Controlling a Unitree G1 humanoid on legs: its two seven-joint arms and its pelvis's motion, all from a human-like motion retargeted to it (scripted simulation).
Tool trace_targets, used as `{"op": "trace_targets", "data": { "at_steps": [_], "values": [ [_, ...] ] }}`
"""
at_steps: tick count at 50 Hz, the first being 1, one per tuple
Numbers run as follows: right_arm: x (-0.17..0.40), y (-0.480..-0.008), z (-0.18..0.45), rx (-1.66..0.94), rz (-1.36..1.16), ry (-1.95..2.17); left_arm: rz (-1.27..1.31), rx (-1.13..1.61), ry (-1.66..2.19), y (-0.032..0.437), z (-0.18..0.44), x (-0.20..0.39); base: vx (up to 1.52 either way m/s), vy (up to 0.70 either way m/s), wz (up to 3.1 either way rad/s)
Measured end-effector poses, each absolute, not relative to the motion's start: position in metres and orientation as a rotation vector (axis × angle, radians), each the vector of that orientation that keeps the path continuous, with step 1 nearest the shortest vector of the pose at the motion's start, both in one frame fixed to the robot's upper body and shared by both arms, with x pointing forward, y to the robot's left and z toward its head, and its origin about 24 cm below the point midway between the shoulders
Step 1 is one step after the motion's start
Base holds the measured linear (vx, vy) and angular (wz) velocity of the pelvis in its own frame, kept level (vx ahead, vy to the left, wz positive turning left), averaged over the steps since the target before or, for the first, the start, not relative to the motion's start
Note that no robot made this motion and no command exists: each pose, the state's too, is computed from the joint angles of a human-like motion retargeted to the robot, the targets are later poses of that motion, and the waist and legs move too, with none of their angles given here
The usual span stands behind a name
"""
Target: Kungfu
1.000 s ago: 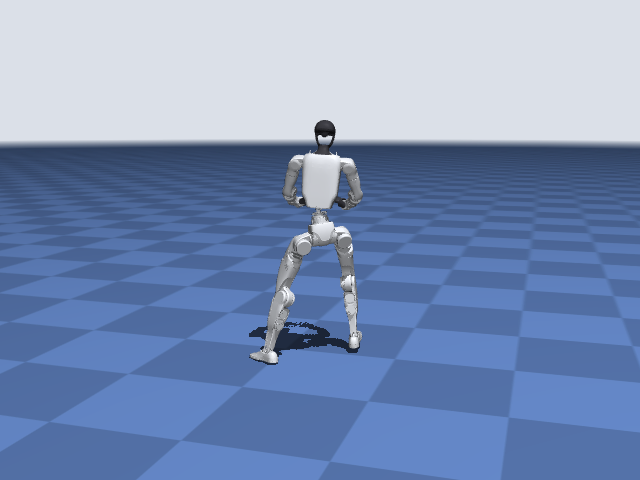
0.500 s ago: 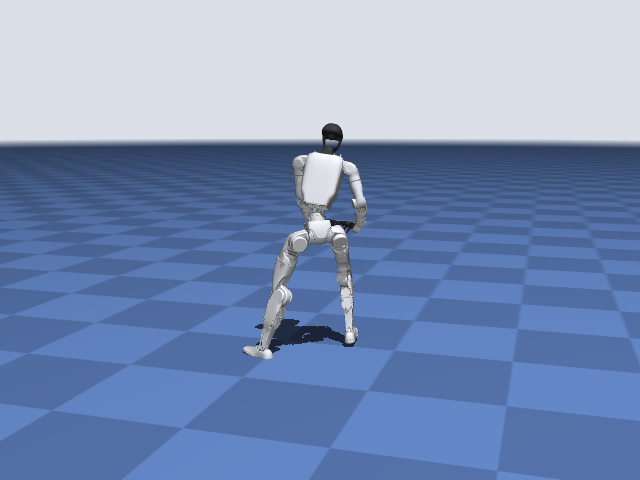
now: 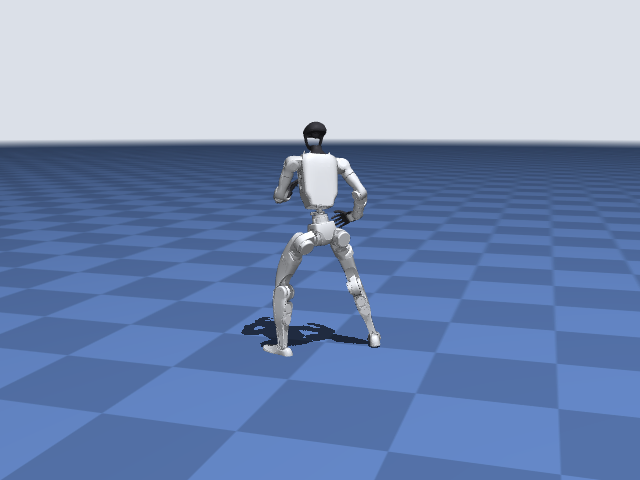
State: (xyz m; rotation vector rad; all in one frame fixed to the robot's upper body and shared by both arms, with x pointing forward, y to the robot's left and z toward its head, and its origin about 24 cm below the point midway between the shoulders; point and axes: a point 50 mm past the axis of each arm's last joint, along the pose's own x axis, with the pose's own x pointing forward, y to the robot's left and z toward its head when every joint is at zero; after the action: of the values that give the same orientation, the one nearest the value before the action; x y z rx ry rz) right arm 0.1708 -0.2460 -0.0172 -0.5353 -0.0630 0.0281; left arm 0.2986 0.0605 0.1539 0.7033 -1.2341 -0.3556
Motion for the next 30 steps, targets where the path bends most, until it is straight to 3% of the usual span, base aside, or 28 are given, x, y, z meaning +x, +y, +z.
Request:
{"op": "trace_targets", "data": {
  "at_steps": [5,10,12,15,22,30],
  "values": [
    [0.228,-0.182,-0.048,-0.074,-0.028,0.085,-0.337,0.491,-1.383,0.066,0.208,0.277,0.36,0.61,0.71],
    [0.264,-0.101,-0.084,0.352,0.177,0.552,-0.324,0.368,-1.517,0.089,0.247,0.248,0.19,0.40,0.06],
    [0.264,-0.085,-0.087,0.500,0.256,0.733,-0.285,0.370,-1.567,0.094,0.255,0.241,0.07,0.27,-0.29],
    [0.277,-0.081,-0.075,0.698,0.119,0.731,-0.258,0.404,-1.619,0.094,0.259,0.234,0.06,0.11,0.09],
    [0.283,-0.047,-0.061,0.796,0.200,0.658,-0.191,0.427,-1.578,0.105,0.251,0.237,0.04,-0.02,0.37],
    [0.266,-0.043,-0.074,0.814,0.187,0.727,-0.119,0.452,-1.572,0.114,0.252,0.240,-0.06,-0.16,-0.12]
  ]
}}
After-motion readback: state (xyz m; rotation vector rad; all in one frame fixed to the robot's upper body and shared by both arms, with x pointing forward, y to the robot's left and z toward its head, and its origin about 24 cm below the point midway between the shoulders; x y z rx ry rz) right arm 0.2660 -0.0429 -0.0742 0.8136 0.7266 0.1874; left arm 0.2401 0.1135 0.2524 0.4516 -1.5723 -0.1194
